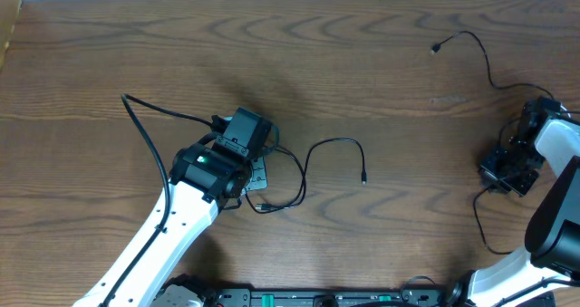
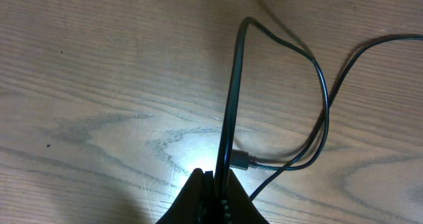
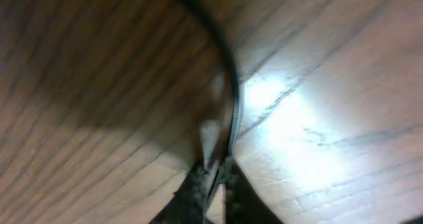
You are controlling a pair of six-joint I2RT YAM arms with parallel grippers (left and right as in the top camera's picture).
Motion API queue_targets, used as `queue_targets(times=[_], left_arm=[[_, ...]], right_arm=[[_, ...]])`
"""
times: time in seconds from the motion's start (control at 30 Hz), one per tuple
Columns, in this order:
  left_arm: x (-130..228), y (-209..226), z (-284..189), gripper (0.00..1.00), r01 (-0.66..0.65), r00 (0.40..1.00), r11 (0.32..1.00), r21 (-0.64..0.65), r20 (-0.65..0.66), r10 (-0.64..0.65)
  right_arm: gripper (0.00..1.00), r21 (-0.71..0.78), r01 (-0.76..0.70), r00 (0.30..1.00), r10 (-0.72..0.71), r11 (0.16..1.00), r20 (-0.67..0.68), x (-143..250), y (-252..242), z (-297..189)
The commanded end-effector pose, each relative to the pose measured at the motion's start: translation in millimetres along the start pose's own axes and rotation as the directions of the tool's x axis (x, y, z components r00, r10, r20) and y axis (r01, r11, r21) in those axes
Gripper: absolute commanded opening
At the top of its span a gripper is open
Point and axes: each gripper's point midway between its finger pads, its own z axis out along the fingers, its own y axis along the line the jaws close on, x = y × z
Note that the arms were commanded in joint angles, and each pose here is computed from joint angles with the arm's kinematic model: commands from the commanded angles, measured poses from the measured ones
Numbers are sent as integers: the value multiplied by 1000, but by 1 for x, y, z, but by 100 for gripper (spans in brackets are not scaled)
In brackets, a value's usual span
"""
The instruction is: Untangle cables
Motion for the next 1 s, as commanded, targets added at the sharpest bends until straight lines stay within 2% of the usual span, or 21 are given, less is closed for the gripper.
queue_targets(times=[0.0, 0.07, 0.5, 0.67, 0.77, 0.97], left_arm=[[-2, 2, -2, 8, 10, 1000, 1000, -4, 7, -10], [-2, 2, -2, 8, 10, 1000, 1000, -4, 7, -10], [-2, 2, -2, 8, 10, 1000, 1000, -4, 7, -10], [-2, 2, -2, 8, 10, 1000, 1000, -4, 7, -10], [-2, 2, -2, 7, 10, 1000, 1000, -4, 7, -10], [-2, 2, -2, 8, 10, 1000, 1000, -4, 8, -10]], right_arm=[[4, 105, 14, 986, 4, 994, -169, 40, -20, 51], [1, 105, 15, 986, 3, 994, -169, 40, -20, 51], [1, 98, 11, 989, 4, 995, -150, 39, -20, 43], [1, 9, -4, 1000, 4, 1000, -5, 23, -9, 1], [1, -79, -2, 990, 13, 997, 143, 11, -1, -40], [1, -204, 36, 888, 62, 978, 455, 3, 0, -130]])
